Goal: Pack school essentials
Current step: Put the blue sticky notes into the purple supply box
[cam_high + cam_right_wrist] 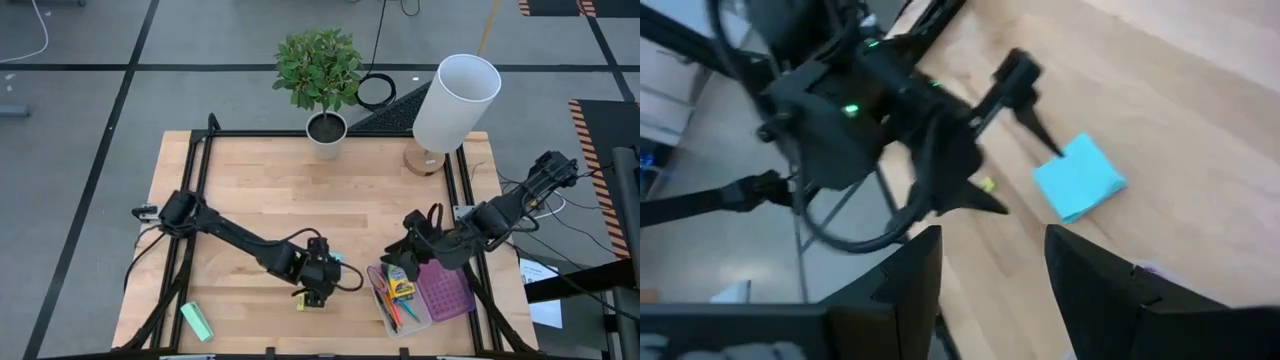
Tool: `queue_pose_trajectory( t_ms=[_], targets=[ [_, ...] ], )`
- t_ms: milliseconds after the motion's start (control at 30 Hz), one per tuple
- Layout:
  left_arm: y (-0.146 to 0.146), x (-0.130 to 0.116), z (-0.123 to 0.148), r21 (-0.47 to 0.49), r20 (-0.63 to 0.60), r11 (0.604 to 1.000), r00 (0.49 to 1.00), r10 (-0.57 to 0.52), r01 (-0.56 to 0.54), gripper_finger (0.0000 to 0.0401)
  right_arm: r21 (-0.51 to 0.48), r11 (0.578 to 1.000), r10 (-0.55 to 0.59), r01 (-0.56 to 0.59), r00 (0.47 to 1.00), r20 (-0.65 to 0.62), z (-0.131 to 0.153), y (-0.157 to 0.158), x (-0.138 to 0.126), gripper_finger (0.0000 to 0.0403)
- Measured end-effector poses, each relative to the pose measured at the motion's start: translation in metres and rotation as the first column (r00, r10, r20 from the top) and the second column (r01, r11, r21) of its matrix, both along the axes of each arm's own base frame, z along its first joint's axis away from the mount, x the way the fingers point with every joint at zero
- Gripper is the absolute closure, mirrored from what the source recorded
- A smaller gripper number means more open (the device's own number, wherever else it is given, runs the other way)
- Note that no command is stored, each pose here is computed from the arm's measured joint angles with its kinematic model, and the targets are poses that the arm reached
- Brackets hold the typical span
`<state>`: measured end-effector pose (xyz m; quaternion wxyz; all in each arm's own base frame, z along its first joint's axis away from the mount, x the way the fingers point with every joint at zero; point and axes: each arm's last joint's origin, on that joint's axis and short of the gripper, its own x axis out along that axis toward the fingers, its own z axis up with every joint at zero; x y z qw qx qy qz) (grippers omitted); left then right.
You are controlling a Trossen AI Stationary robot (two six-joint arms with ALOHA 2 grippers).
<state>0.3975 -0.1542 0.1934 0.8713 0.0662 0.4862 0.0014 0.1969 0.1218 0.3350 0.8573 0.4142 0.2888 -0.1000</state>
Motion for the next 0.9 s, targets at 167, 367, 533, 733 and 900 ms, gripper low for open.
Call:
queue_pose_trajectory(
  t_ms=[167,367,533,733,900],
  targets=[
    [0.006,0.005,-0.008,0.023,0.004,1.000,1.000,-0.020,0.020,0.0029,-0.027,0.999,-0.026,0.026,0.999,-0.035,-0.001,-0.009,-0.003,0.0232],
    [0.004,0.015,-0.024,0.014,0.048,1.000,0.999,0.014,-0.014,0.0097,-0.045,0.999,-0.033,0.031,0.998,-0.047,-0.002,-0.012,-0.003,0.0232],
    [-0.001,0.020,-0.041,-0.022,0.046,0.999,0.998,0.032,-0.031,0.0135,-0.059,0.998,-0.026,0.022,0.998,-0.055,-0.002,-0.013,-0.005,0.0232],
    [-0.008,0.021,-0.054,-0.008,0.047,0.999,0.998,0.036,-0.035,0.0141,-0.075,0.997,-0.005,0.001,0.999,-0.044,0.000,-0.014,-0.006,0.0232],
    [-0.009,0.017,-0.059,0.045,0.037,0.994,0.995,0.095,-0.096,0.0144,-0.079,0.997,0.002,-0.005,0.999,-0.037,0.001,-0.014,-0.006,0.0232]
  ],
)
